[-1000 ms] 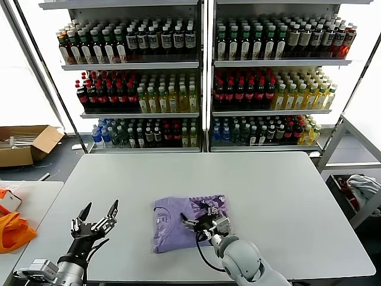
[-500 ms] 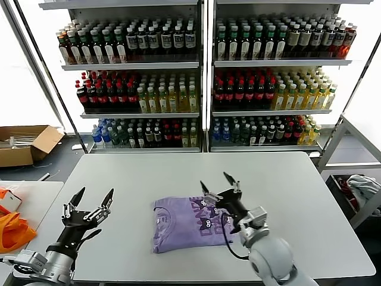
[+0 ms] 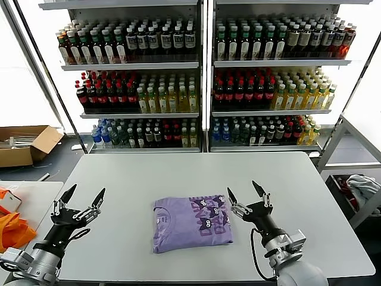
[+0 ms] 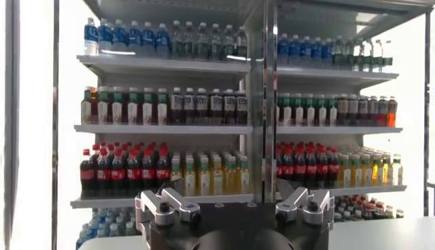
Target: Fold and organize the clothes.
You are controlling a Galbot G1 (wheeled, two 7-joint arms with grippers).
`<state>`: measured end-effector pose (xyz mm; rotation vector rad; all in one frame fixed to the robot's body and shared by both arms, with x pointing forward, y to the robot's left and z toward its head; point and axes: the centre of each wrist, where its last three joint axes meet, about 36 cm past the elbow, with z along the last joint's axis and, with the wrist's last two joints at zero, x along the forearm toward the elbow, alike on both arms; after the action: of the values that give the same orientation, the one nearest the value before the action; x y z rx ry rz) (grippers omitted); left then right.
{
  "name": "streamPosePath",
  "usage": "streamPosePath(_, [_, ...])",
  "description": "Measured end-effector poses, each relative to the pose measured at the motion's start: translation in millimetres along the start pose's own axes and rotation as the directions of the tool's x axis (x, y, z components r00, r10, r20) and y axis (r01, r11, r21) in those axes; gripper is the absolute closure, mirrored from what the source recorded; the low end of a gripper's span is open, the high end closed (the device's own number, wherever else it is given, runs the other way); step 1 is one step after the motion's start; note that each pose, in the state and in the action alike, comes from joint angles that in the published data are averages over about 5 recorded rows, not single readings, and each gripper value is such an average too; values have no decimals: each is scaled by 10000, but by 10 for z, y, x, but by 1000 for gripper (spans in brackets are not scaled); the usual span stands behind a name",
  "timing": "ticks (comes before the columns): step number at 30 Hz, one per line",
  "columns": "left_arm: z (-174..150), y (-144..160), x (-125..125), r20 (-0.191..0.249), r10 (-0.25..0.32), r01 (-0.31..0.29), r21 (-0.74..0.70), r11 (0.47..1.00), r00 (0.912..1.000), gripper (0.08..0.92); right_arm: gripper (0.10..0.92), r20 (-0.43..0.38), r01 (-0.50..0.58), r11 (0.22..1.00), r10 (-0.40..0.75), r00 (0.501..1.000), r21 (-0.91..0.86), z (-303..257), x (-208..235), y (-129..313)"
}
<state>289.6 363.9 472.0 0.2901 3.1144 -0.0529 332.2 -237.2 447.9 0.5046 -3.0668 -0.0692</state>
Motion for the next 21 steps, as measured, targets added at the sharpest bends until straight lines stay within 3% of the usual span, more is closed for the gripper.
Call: streamPosePath(21, [-67, 363, 177, -252, -31, 13, -738, 9973, 9997, 177, 200, -138, 495, 9976, -502, 9986, -489, 117, 146, 69])
